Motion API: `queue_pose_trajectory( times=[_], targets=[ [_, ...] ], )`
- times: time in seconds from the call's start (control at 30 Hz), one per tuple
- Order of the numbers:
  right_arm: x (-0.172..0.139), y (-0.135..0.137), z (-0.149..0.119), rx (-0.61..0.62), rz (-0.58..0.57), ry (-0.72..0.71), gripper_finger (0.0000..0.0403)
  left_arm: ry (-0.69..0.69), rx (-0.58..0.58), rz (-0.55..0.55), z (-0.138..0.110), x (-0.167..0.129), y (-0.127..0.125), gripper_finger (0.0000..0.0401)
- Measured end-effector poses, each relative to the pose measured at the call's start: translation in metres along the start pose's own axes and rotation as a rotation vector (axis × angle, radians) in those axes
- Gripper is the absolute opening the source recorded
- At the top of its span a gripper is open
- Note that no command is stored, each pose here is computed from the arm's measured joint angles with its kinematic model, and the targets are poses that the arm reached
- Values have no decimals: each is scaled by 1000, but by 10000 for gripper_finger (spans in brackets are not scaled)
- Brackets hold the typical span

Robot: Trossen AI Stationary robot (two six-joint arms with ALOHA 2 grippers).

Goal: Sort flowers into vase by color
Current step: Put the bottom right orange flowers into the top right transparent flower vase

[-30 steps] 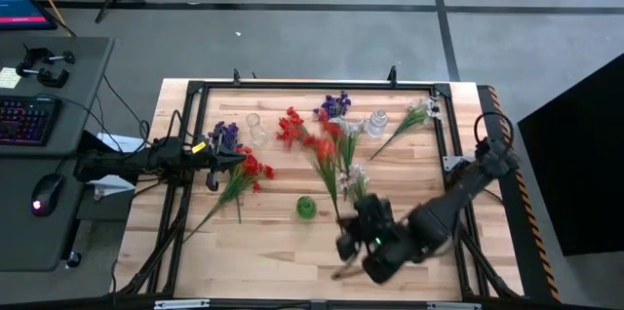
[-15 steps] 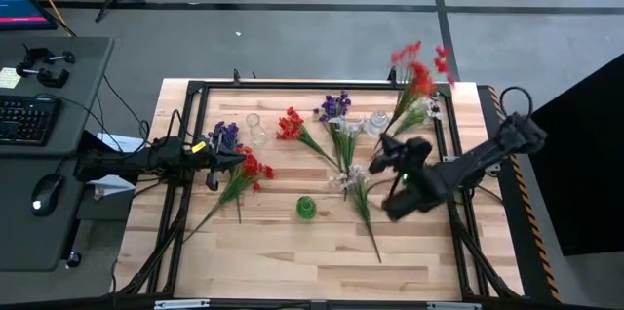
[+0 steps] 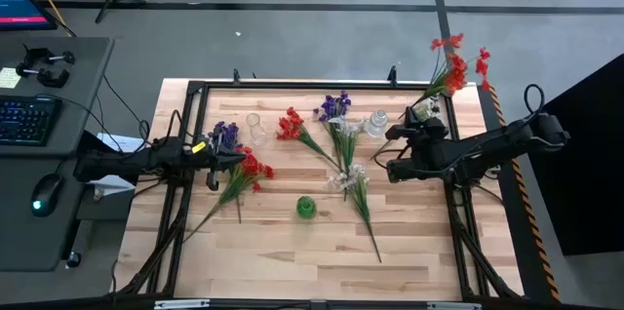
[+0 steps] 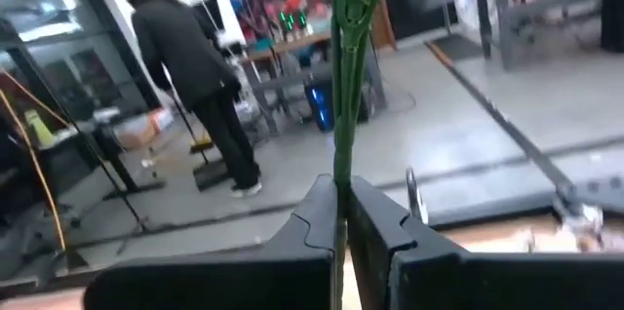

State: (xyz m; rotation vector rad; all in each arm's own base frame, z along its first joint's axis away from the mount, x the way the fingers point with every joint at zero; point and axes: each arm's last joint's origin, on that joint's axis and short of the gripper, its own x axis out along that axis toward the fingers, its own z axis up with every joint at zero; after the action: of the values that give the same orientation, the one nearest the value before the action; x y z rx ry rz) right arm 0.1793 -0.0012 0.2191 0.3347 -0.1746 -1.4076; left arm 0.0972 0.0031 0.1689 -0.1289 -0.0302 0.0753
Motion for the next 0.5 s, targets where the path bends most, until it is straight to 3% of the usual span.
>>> queue_pose_trajectory(
  times=[0.1, 0.27, 0.4, 0.5],
  targets=[
    [-3, 19, 2, -33, 20, 96, 0, 1, 0, 0, 0, 0, 0, 5],
    [-6, 63, 27, -308, 174, 170, 0, 1, 0, 0, 0, 0, 0, 5],
    [14, 54, 43, -312, 242, 244, 0, 1, 0, 0, 0, 0, 0, 5],
    [33, 46, 43, -320, 402, 236, 0, 1, 0, 0, 0, 0, 0, 5]
  ],
)
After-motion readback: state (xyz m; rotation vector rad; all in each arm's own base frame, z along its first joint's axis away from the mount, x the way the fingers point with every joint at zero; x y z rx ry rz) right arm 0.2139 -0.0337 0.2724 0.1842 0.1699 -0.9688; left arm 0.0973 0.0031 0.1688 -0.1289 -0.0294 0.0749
